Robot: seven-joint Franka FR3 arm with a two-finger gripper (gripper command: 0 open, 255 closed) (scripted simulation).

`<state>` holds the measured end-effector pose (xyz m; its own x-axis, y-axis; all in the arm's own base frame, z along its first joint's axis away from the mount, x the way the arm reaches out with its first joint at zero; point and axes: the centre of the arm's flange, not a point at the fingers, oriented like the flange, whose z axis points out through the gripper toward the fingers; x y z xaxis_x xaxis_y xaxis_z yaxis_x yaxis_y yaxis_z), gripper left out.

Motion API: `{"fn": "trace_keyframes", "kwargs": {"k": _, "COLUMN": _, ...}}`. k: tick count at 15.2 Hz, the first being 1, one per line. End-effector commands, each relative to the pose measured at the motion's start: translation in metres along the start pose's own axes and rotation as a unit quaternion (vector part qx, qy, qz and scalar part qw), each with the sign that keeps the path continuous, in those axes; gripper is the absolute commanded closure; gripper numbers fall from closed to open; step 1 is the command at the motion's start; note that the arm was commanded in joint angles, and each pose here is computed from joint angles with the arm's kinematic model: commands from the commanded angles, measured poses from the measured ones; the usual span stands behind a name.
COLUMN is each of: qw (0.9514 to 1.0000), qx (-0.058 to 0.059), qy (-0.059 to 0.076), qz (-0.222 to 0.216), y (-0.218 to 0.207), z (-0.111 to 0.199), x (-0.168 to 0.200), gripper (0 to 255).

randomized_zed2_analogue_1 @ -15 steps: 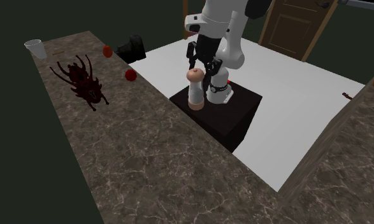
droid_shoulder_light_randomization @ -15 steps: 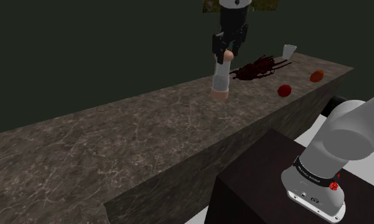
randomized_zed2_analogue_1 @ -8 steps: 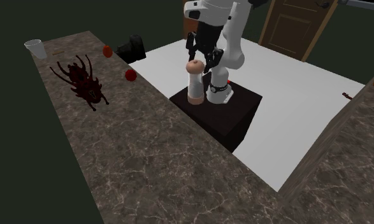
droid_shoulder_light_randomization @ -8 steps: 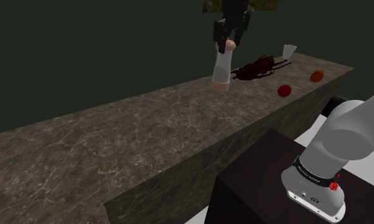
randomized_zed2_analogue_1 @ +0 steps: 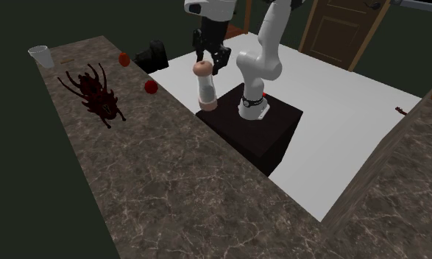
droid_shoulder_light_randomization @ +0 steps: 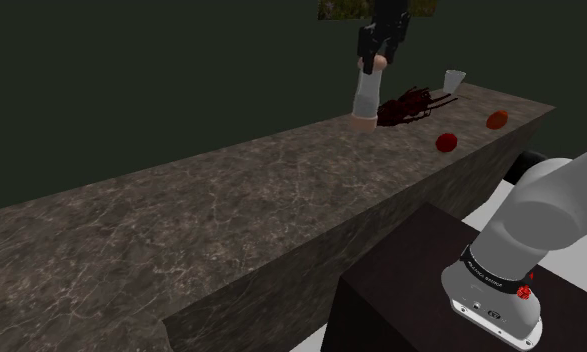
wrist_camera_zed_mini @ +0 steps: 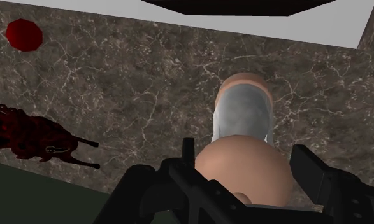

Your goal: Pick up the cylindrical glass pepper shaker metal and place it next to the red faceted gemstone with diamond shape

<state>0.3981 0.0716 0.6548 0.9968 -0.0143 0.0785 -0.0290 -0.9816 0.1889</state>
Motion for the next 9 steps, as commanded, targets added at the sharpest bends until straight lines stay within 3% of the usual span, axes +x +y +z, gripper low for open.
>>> {"fn": "trace_keyframes", "kwargs": {"k": 1, "qw": 1.0000, "qx": 0.000, "qy": 0.000, "qz": -0.001, "y": 0.029, "z": 0.005, "x": 0.000, "gripper": 255}}
{"fn": "trace_keyframes", "kwargs": {"k": 9, "qw": 1.0000, "qx": 0.000, "qy": 0.000, "qz": -0.001, "y": 0.132, "z": 0.026, "x": 0.015, "gripper": 255}}
